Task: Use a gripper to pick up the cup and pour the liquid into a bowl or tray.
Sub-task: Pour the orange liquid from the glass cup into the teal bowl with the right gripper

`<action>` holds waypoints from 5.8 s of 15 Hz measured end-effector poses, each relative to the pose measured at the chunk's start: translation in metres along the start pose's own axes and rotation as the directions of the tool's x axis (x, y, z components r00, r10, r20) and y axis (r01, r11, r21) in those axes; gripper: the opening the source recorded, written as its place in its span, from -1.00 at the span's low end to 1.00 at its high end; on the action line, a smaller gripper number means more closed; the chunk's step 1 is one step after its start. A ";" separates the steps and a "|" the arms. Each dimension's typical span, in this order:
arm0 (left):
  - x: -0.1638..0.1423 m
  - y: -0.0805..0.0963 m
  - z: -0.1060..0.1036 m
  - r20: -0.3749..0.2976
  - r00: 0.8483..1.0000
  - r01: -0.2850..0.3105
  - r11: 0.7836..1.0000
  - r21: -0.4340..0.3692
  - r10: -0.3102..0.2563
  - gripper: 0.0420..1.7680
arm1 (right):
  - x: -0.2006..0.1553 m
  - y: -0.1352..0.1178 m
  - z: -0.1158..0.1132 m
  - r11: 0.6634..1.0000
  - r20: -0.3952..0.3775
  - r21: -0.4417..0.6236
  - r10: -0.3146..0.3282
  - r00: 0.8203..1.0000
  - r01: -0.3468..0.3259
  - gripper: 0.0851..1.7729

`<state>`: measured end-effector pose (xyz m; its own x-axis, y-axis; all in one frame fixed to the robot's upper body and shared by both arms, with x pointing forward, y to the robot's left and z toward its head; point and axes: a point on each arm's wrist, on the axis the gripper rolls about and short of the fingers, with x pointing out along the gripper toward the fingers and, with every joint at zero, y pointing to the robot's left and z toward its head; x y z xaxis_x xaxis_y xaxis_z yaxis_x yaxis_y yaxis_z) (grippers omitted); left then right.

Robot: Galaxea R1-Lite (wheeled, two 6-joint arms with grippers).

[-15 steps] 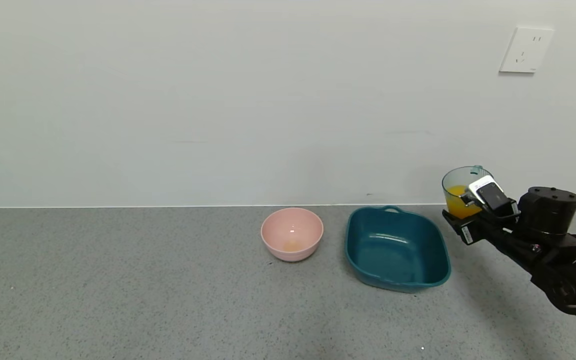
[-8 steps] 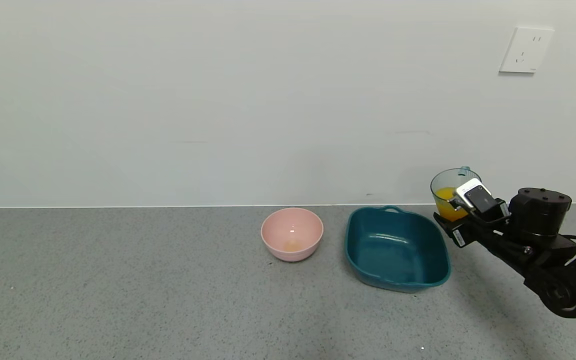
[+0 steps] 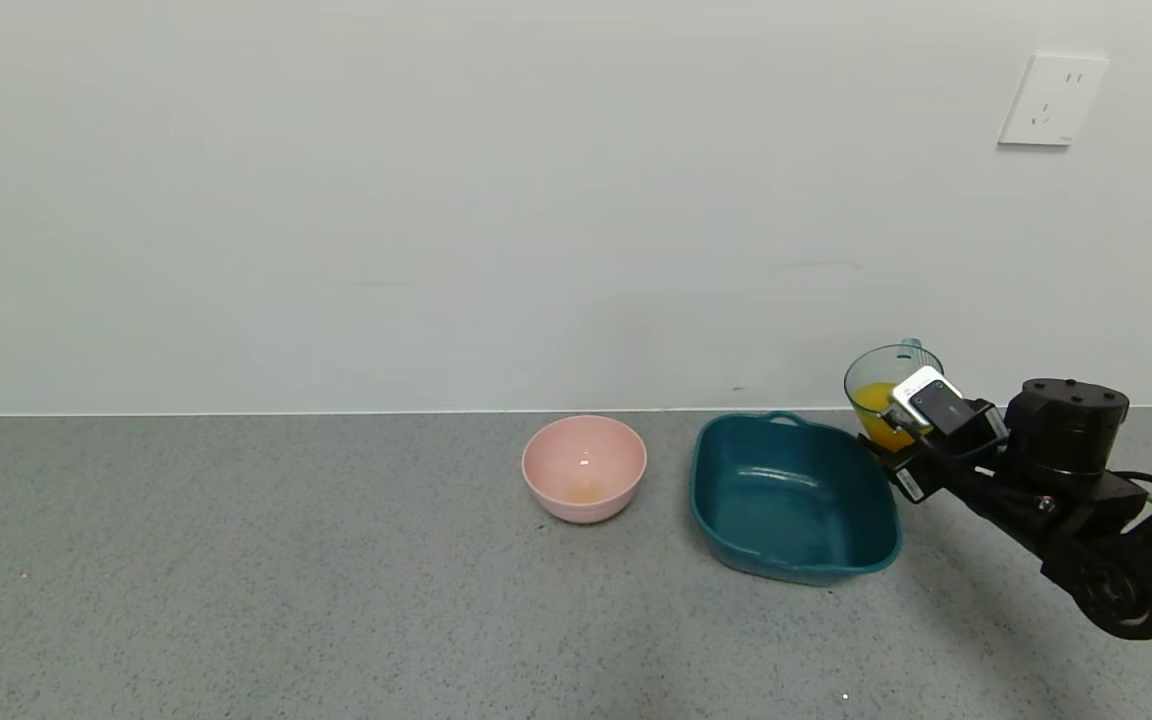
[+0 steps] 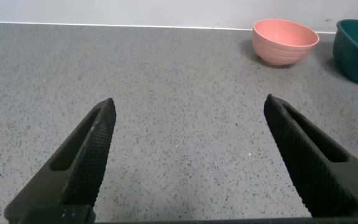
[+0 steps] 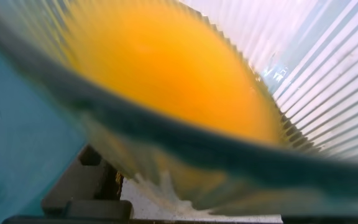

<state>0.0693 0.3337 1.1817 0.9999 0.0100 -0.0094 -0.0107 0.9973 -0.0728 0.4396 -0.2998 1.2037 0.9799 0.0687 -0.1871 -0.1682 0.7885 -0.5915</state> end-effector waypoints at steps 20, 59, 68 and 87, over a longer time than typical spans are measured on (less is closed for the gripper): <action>0.000 0.000 0.000 0.000 1.000 0.000 1.000 0.000 0.000 0.94 | -0.001 0.007 0.006 0.952 -0.032 -0.306 0.012 0.999 -0.021 0.47; 0.000 0.000 0.000 0.000 1.000 0.000 1.000 0.000 0.000 0.94 | -0.006 0.002 0.009 0.699 -0.061 -0.715 -0.058 0.996 -0.003 0.47; 0.000 0.000 0.000 0.000 1.000 0.000 1.000 0.000 0.000 0.94 | -0.010 -0.001 0.011 0.583 -0.055 -0.812 -0.063 0.996 -0.008 0.47; 0.000 0.000 0.000 0.000 1.000 0.000 1.000 0.000 0.000 0.94 | -0.012 0.007 0.019 0.310 -0.066 -0.950 -0.099 0.993 -0.033 0.47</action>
<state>0.0693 0.3337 1.1817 0.9999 0.0104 -0.0094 -0.0111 0.9973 -0.0728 0.4293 -0.2834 1.2172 0.9825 -0.0500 -0.1795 -0.1858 -0.3388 -0.9223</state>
